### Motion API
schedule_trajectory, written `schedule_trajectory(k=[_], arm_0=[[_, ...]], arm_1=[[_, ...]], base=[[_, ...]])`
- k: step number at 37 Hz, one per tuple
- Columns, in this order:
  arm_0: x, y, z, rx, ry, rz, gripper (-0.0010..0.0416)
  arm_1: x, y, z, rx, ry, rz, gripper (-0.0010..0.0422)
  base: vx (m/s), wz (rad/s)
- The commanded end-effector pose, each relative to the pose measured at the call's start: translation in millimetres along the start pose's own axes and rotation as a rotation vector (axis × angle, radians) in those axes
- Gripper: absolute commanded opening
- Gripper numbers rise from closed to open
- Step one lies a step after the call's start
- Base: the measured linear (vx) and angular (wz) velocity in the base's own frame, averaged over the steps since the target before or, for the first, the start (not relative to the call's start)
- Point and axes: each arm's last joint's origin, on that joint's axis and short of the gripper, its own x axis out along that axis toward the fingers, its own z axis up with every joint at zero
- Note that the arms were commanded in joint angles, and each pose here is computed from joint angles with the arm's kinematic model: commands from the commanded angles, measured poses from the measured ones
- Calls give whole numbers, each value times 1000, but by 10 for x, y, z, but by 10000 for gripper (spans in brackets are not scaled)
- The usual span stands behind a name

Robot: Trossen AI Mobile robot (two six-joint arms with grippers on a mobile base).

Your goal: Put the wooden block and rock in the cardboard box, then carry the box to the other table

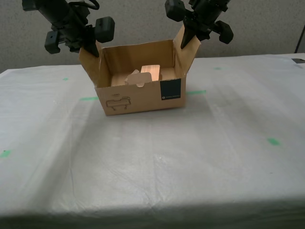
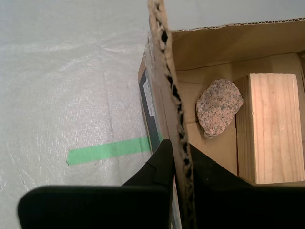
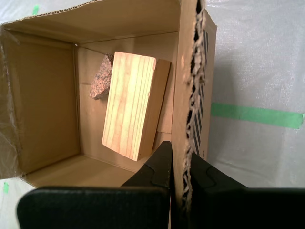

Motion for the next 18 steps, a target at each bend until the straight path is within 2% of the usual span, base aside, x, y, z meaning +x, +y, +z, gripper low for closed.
schedule_trajectory(k=[1,9,18], arm_0=[[-8,5,14,-1,-14,-1,0],[-8,5,14,-2,-14,-1,1],[-8,5,14,-1,-14,-1,1]], arm_1=[[-5,0,16,9,-13,1,0],[-6,3,17,8,-12,1,12],[-6,3,17,8,-12,1,97]], base=[[0,0],[0,0],[0,0]])
